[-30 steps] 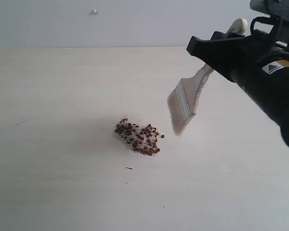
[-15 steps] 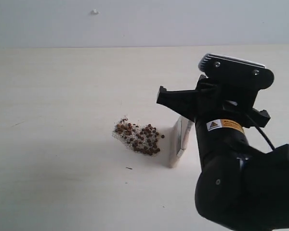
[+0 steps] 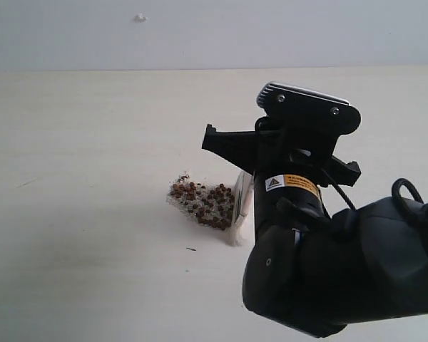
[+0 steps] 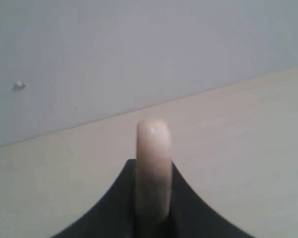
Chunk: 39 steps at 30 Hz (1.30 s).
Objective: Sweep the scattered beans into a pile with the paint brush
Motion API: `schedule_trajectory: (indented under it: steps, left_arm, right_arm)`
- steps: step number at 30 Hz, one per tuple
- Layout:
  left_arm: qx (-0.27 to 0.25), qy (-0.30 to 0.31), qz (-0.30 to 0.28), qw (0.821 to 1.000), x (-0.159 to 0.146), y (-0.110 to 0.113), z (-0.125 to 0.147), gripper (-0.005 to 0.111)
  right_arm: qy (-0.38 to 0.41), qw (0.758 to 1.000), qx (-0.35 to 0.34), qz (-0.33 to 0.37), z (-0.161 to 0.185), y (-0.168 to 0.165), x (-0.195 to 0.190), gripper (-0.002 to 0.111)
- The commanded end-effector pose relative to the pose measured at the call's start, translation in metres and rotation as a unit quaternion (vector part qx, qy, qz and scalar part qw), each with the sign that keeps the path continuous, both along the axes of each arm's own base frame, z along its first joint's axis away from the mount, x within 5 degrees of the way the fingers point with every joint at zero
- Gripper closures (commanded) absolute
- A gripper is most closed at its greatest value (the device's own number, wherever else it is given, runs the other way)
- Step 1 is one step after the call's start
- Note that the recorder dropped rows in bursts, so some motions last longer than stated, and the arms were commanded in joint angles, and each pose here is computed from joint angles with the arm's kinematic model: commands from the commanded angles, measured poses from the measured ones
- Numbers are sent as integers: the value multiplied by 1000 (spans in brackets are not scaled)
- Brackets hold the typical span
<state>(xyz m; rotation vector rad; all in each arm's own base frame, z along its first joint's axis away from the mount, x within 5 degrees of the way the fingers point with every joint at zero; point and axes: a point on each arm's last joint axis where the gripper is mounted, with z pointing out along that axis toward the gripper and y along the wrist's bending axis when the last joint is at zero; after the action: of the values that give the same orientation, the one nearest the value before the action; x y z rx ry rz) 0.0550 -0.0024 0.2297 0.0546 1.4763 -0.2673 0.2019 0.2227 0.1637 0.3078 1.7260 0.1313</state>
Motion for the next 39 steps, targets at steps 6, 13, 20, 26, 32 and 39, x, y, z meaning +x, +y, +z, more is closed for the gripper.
schedule_trajectory:
  steps: [6, 13, 20, 26, 32, 39]
  left_arm:
    - [0, 0, -2, 1000, 0, 0, -2, 107]
    - [0, 0, -2, 1000, 0, 0, -2, 107]
    - [0, 0, -2, 1000, 0, 0, -2, 107]
    - [0, 0, -2, 1000, 0, 0, -2, 107]
    - [0, 0, -2, 1000, 0, 0, -2, 107]
    - [0, 0, -2, 1000, 0, 0, -2, 107]
  right_arm:
    - [-4, 1000, 7, 8, 4, 8, 3, 108]
    - [9, 1000, -11, -12, 10, 3, 1, 108]
    - [9, 999, -34, -16, 36, -7, -2, 108]
    - [-2, 999, -34, -9, 51, -10, -4, 108]
    - [-56, 997, 15, 44, 58, 3, -2, 108]
    - [-17, 995, -94, 18, 56, -1, 0, 108]
